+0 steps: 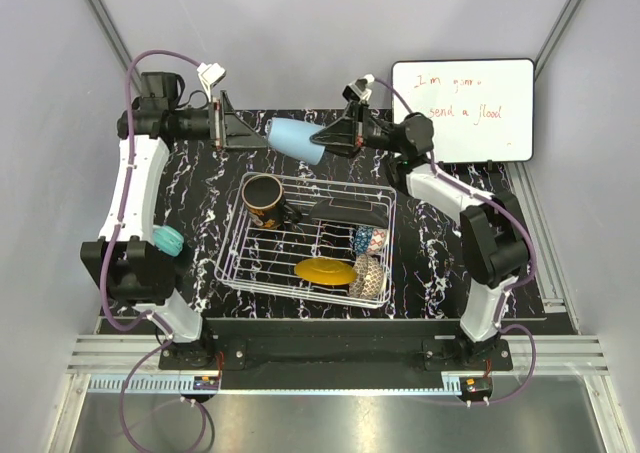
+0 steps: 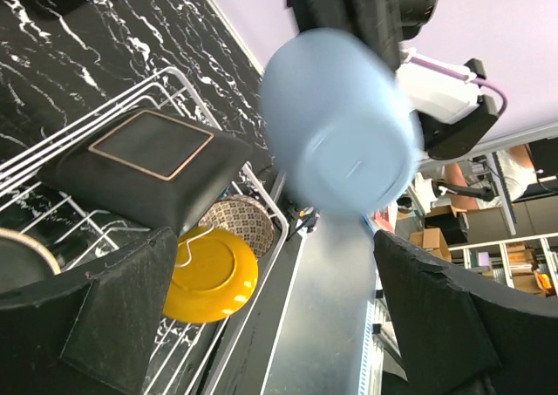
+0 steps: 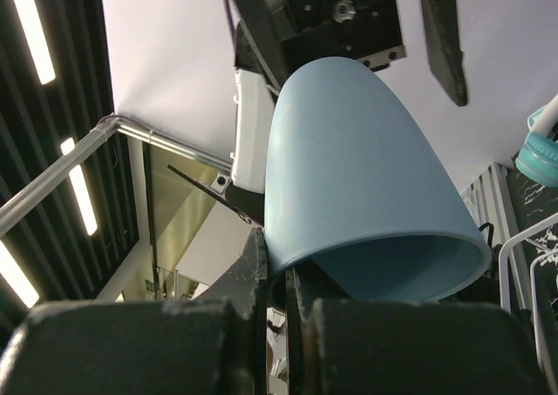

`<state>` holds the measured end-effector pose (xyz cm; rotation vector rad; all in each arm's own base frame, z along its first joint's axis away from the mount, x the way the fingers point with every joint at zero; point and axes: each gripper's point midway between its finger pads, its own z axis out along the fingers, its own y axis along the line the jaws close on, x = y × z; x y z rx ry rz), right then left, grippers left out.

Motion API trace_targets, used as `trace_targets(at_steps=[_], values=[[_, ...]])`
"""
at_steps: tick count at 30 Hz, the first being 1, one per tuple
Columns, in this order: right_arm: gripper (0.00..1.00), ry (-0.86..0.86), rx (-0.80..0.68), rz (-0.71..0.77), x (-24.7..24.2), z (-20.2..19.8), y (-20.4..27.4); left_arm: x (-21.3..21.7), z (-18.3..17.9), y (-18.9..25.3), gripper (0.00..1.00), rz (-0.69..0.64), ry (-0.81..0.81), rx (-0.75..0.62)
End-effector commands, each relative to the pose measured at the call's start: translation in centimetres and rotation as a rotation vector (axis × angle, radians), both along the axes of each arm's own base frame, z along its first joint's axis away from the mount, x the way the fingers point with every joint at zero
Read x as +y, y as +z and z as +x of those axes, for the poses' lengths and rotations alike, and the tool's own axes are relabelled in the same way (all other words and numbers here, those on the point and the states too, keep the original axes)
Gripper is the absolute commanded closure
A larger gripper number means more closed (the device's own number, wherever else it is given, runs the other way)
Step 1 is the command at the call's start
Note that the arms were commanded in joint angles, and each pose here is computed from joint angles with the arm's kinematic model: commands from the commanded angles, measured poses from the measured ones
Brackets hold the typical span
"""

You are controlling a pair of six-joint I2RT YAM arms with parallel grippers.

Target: Load the mixed dishes into the dish rack

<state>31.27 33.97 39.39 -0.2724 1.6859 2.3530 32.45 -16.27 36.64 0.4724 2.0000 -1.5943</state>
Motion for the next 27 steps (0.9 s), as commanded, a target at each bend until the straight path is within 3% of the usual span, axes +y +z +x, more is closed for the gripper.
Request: trace_targets(at_steps=[1, 20, 23, 24, 27], values=[[1.00, 0.020, -0.041, -0.007, 1.2, 0.0, 0.1, -0.4, 0.2, 1.9, 0.01, -0.031, -0.006, -0.031], [1.00, 0.106, -0.039, -0.016, 5.3, 0.4, -0.3, -3.5, -0.1, 1.0, 0.02, -0.019, -0.046, -0.011], [1.00, 0.111, -0.035, -0.014, 5.6, 0.4, -0.4, -3.6, -0.1, 0.8, 0.20, -0.018, -0.044, -0.007], [1.00, 0.112, -0.029, -0.015, 5.6, 0.4, -0.5, -3.6, -0.1, 0.9, 0.38, -0.016, -0.042, -0.016], [1.00, 0.112, -0.027, -0.019, 5.6, 0.4, -0.8, -3.5, -0.2, 0.8, 0.69, -0.019, -0.045, -0.017]])
